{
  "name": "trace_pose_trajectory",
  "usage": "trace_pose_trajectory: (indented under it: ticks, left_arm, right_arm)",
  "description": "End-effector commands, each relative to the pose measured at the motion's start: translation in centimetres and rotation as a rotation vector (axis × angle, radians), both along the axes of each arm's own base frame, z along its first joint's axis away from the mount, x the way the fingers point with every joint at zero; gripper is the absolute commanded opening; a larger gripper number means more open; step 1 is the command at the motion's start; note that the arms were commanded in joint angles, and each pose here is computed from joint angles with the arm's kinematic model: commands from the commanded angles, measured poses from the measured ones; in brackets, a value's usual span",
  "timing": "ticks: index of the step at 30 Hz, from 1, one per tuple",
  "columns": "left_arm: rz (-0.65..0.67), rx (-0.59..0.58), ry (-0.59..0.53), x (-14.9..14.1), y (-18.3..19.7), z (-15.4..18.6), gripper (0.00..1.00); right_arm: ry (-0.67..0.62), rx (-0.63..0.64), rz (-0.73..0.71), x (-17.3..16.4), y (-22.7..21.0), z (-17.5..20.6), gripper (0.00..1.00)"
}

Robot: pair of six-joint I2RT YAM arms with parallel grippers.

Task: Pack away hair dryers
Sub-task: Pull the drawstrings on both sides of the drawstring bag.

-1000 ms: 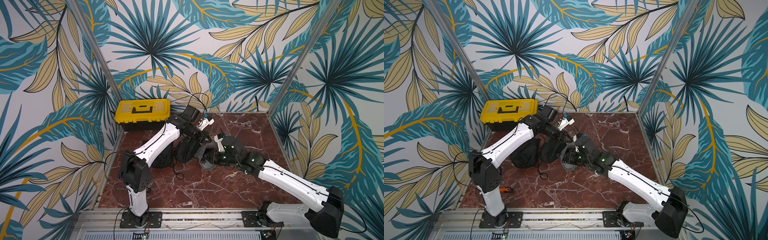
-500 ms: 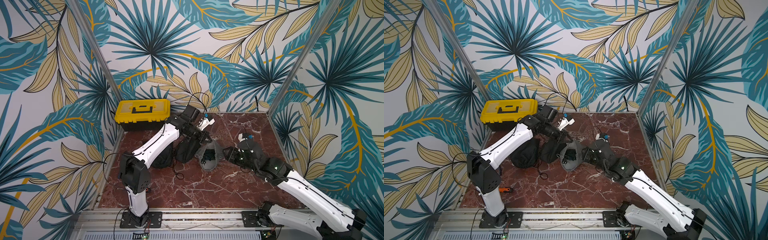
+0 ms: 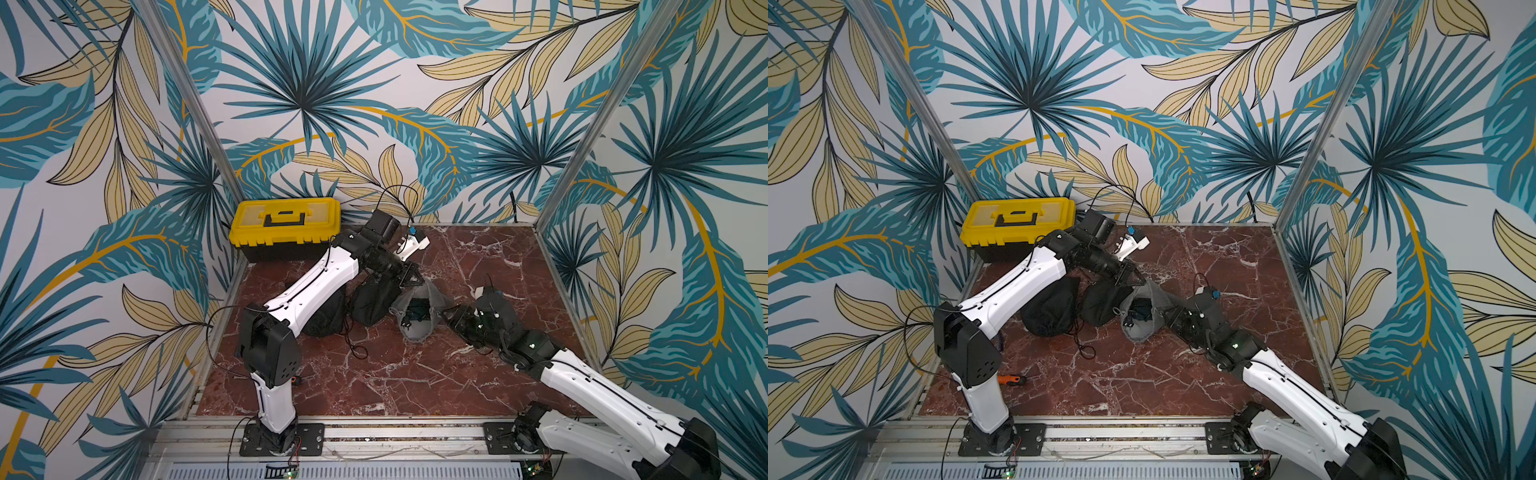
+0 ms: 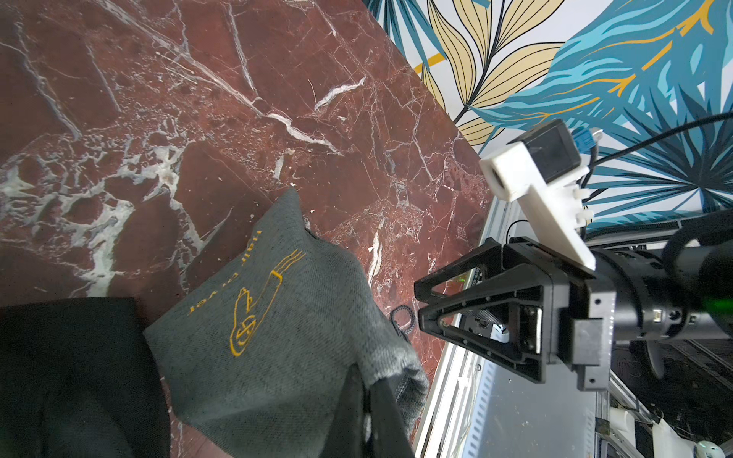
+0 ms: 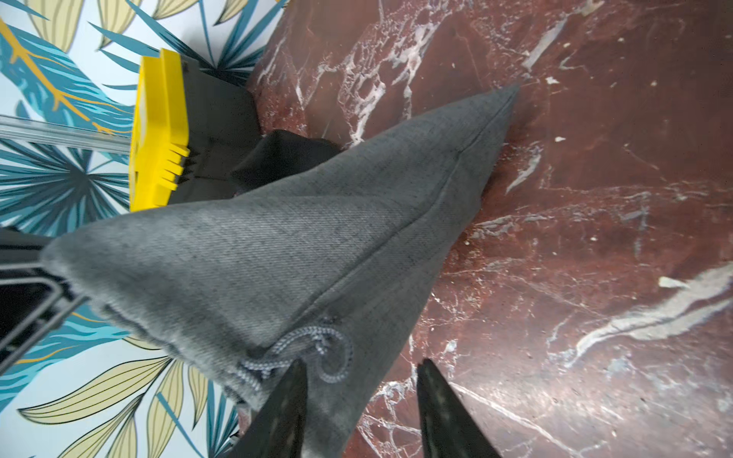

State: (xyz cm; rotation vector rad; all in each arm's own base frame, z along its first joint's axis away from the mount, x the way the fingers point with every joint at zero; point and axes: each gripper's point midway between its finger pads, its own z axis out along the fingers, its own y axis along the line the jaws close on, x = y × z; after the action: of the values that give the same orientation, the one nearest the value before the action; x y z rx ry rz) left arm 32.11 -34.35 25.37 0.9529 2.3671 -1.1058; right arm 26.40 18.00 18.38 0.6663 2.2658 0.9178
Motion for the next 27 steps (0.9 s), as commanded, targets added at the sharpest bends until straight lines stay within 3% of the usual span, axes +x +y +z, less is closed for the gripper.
trace_pose_trajectory:
  ticks: [1,15,27]
  left_arm:
    - [-0.03,-0.08,-0.065,-0.8,-0.3,3.7,0.0]
    - [-0.033,-0.089,-0.064,-0.8,-0.4,3.9,0.0]
    - [-0.035,-0.09,-0.059,-0.7,-0.5,3.8,0.0]
  right_arm:
    - [-0.019,0.062,-0.004,0.4,0.4,0.4,0.47]
    - [-0.024,0.148,0.002,1.6,1.8,-0.6,0.44]
    - [-0.022,0.246,-0.013,1.6,2.1,-1.2,0.32]
